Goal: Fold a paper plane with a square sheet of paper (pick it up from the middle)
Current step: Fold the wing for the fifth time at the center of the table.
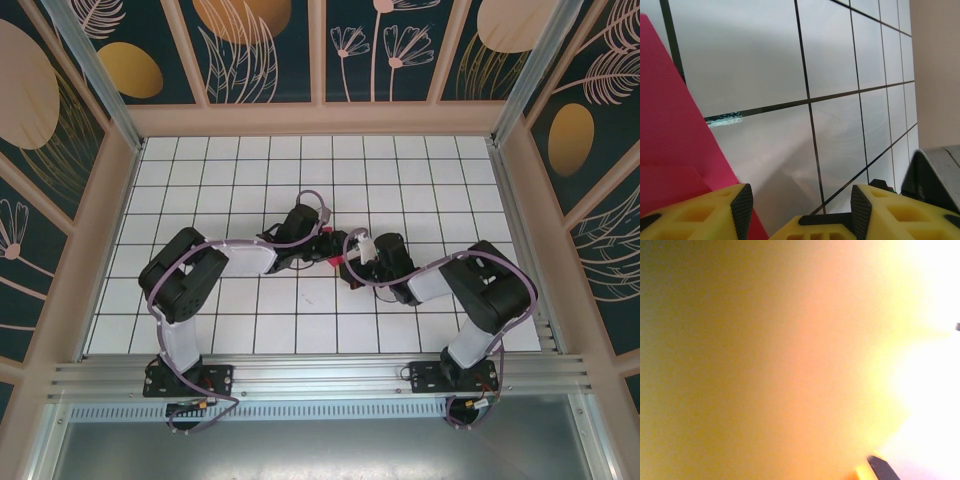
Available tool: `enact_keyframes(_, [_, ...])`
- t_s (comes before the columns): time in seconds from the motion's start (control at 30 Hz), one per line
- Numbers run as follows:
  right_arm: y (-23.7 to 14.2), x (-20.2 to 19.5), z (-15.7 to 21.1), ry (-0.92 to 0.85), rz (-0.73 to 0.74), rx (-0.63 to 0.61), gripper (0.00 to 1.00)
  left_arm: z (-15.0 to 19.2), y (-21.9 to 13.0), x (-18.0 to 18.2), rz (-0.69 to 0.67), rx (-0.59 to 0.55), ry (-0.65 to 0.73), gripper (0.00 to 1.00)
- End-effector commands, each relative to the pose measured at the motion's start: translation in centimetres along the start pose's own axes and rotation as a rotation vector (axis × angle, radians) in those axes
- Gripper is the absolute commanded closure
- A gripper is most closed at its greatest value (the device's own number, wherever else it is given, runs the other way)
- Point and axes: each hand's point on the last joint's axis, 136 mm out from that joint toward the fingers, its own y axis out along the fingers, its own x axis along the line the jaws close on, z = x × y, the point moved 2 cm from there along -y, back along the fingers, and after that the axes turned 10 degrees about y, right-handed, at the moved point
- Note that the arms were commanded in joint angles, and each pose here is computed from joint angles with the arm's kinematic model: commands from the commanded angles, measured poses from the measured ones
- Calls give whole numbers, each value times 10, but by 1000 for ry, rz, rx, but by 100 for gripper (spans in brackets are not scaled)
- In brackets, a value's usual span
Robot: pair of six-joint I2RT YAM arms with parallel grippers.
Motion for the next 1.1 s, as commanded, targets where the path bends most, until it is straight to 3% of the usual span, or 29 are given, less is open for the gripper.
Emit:
enact_keyframes(0.0, [-1, 10, 8, 130, -89, 28, 100, -23, -24, -23, 60, -114, 42, 42])
enact_keyframes(0.2, [0, 14, 10, 286, -141, 21, 100, -25, -47, -20, 32, -179, 34, 40])
enact_keyframes(0.83, [5, 12, 14, 387, -142, 42, 100, 3, -15, 13, 14, -87, 7, 42])
enact_keyframes(0.93, [4, 11, 14, 386, -125, 44, 95, 3, -12, 17, 0, -86, 14, 43])
enact_keyframes(1.07, [4, 12, 13, 341, -69, 54, 81, 3, -6, 19, -5, -73, 18, 44])
